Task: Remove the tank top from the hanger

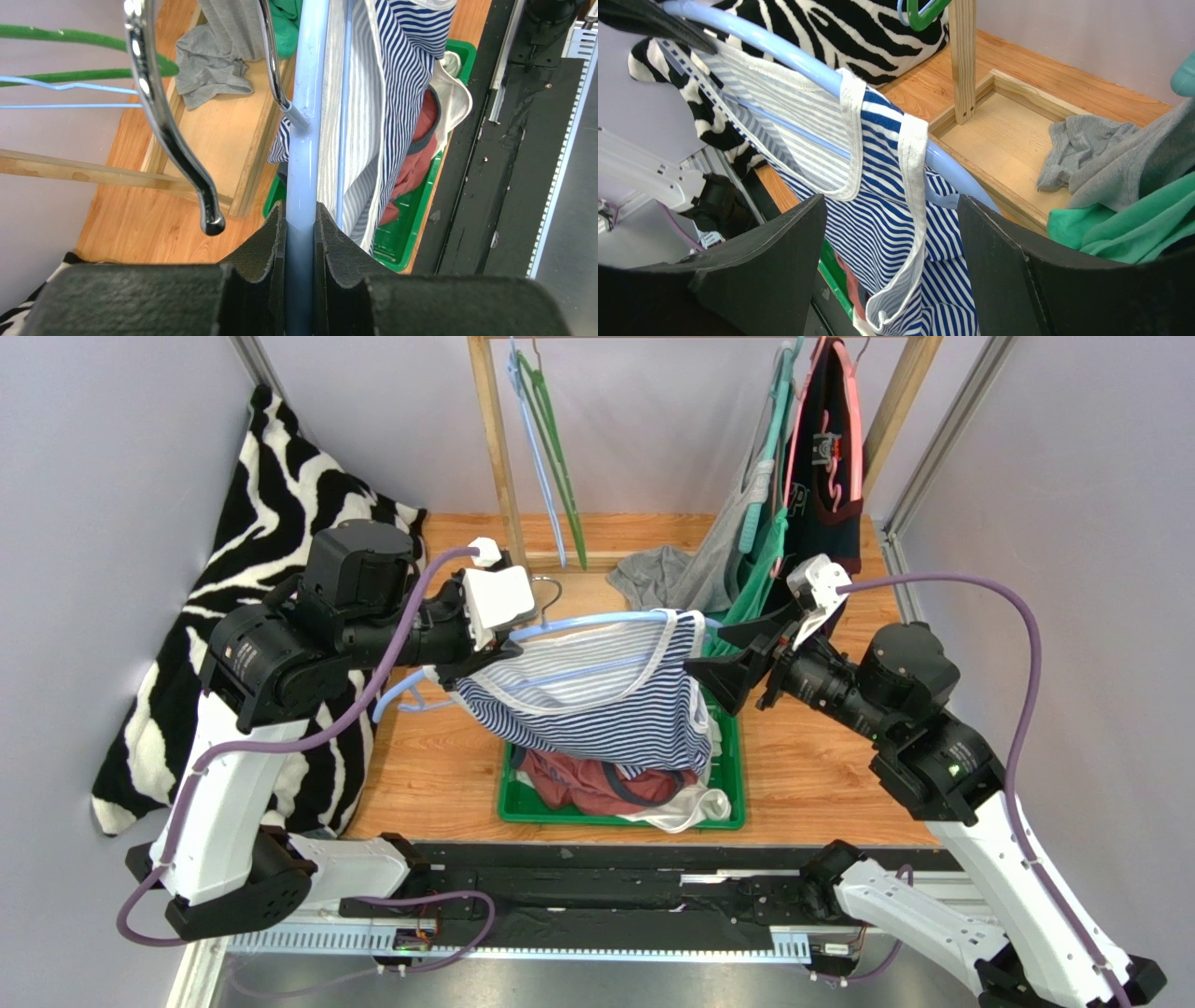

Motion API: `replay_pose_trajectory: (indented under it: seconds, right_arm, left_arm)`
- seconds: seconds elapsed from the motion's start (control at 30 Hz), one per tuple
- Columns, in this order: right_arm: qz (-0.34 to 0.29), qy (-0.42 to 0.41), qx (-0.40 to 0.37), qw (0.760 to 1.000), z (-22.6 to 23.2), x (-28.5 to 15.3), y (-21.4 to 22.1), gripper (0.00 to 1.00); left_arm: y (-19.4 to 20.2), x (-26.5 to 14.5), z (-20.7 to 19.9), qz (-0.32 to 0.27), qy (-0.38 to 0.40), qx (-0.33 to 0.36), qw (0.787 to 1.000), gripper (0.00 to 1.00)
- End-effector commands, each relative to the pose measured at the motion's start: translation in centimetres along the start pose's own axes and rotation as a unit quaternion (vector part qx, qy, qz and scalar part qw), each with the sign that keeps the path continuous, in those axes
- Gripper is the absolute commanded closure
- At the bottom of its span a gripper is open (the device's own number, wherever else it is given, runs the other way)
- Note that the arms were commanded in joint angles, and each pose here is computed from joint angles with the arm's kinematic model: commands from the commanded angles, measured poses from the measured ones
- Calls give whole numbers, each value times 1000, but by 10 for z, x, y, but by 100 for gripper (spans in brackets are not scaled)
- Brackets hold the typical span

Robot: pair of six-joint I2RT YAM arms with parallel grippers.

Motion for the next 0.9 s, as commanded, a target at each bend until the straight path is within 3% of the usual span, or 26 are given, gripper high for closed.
replay_pose_trajectory:
  seconds: [0.0,0.3,0.6,0.77,0.87]
  right_arm:
    - [-59,9,17,998,-1,9,-19,27]
    - [-48,-13,45,998,-2,29,-15,34]
    - [-52,-51,69,995,1,43,-20,54]
    - [-58,-70,73,993,5,42,-26,75]
    - [-64,-72,67,993,7,34,-33,95]
  left_arm:
    - [-11,-10,-3,-41,1,7,999,100]
    - [-12,-14,-6,-49,13,9,999,100]
    - [-12,-15,-8,-53,19,9,998,100]
    - [-13,-15,-8,-54,20,9,998,100]
    - [-13,-15,-8,-53,19,9,998,100]
Point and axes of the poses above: each gripper's point midway between its finger pads, its own x axis out along the fingers, its own z axis along the line the jaws close on, y = z × x, the point moved 10 cm from there along -x, back along the fingers, and after that the axes turned 8 degrees about -x, right-handed, at the moved point
